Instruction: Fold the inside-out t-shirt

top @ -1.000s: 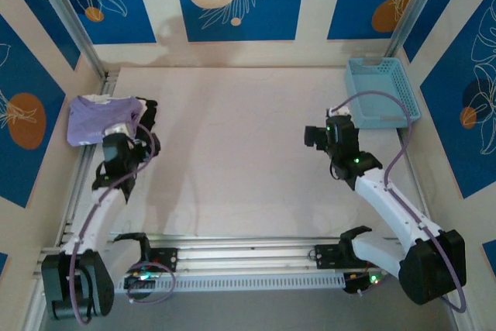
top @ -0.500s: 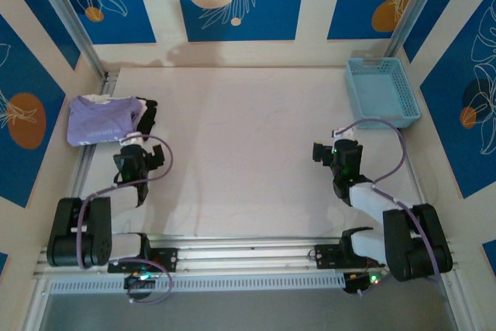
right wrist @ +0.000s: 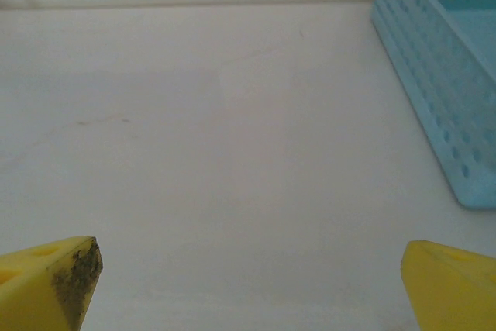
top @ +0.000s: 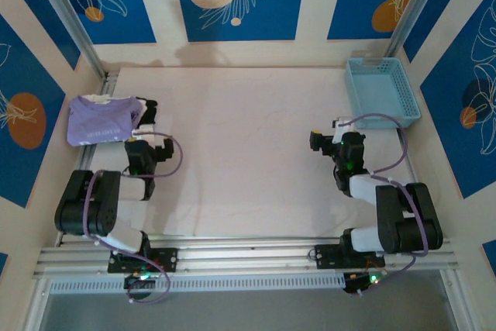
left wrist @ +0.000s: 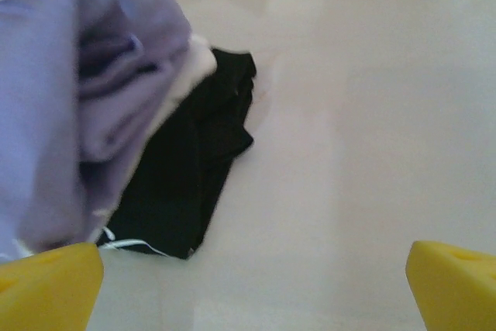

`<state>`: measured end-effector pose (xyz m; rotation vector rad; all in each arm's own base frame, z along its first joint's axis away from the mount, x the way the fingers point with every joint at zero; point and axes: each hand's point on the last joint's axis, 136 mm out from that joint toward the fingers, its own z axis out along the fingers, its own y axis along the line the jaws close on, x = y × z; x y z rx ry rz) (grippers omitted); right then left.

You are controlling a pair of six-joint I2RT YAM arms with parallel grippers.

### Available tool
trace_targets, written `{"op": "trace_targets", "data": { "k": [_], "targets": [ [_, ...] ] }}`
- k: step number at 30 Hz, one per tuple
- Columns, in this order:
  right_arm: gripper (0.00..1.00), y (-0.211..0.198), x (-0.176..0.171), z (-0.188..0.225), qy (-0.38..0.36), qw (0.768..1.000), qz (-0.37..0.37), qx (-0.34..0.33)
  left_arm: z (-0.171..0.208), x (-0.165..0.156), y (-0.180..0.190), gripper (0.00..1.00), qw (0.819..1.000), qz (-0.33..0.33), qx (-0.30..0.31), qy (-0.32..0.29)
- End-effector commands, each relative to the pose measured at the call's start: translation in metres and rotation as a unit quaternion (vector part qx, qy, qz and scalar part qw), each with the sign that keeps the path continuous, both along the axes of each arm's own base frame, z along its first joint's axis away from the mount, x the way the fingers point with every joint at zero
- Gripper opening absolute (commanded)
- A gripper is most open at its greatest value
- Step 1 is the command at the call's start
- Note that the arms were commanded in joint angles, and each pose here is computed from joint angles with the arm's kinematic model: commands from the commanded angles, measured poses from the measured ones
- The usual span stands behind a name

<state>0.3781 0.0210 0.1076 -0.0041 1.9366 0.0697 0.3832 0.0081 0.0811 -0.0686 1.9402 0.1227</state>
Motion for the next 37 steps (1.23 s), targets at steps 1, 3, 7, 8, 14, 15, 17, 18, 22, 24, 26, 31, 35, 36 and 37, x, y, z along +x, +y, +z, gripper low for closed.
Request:
{"op": "trace_targets", "data": {
  "k": [1,3,7,8,14,15,17,18,22,24,26,31,35,36,37],
  "targets": [
    [0.99,0.013,0.004,-0.002,-0.035,0.999,0.038,0.011,0.013,0.008,-0.006,1.0,0.999,-0.013,0.014,-0.028],
    [0.99,0.014,0.012,-0.01,-0.026,0.999,0.037,0.006,0.013,0.008,-0.007,1.0,1.0,-0.014,0.014,-0.024],
    [0.99,0.004,0.018,-0.014,0.01,0.999,0.032,0.041,0.014,0.008,-0.007,1.0,0.999,-0.014,0.015,-0.029],
    [0.99,0.003,0.018,-0.014,0.009,0.999,0.031,0.04,0.014,0.008,-0.007,1.0,0.999,-0.014,0.015,-0.031],
    [0.99,0.004,0.018,-0.014,0.008,0.999,0.032,0.04,0.014,0.008,-0.008,1.0,0.999,-0.015,0.014,-0.03],
    [0.99,0.004,0.018,-0.014,0.008,0.999,0.032,0.039,0.014,0.008,-0.008,1.0,0.999,-0.015,0.014,-0.03],
    [0.99,0.005,0.018,-0.014,0.008,0.999,0.031,0.034,0.014,0.008,-0.008,1.0,0.999,-0.015,0.014,-0.03],
    [0.99,0.005,0.018,-0.014,0.007,0.999,0.031,0.034,0.014,0.008,-0.008,1.0,0.999,-0.016,0.014,-0.029],
    [0.99,0.005,0.018,-0.014,0.008,0.999,0.032,0.035,0.013,0.009,-0.012,1.0,0.999,-0.028,0.015,-0.025],
    [0.99,0.005,0.018,-0.014,0.008,0.999,0.032,0.035,0.013,0.009,-0.012,1.0,0.999,-0.029,0.015,-0.025],
    [0.99,0.005,0.018,-0.014,0.008,0.999,0.032,0.035,0.013,0.01,-0.012,1.0,0.999,-0.029,0.015,-0.025],
    [0.99,0.005,0.018,-0.014,0.008,0.999,0.032,0.035,0.013,0.01,-0.012,1.0,0.999,-0.028,0.016,-0.025],
    [0.99,0.005,0.019,-0.014,0.008,0.999,0.031,0.034,0.013,0.01,-0.013,1.0,0.999,-0.03,0.015,-0.026],
    [0.99,0.005,0.018,-0.014,0.008,0.999,0.031,0.034,0.013,0.01,-0.013,1.0,0.999,-0.03,0.015,-0.026],
    [0.99,0.005,0.018,-0.014,0.008,0.999,0.031,0.034,0.013,0.01,-0.013,1.0,0.999,-0.03,0.015,-0.025]
  ]
}}
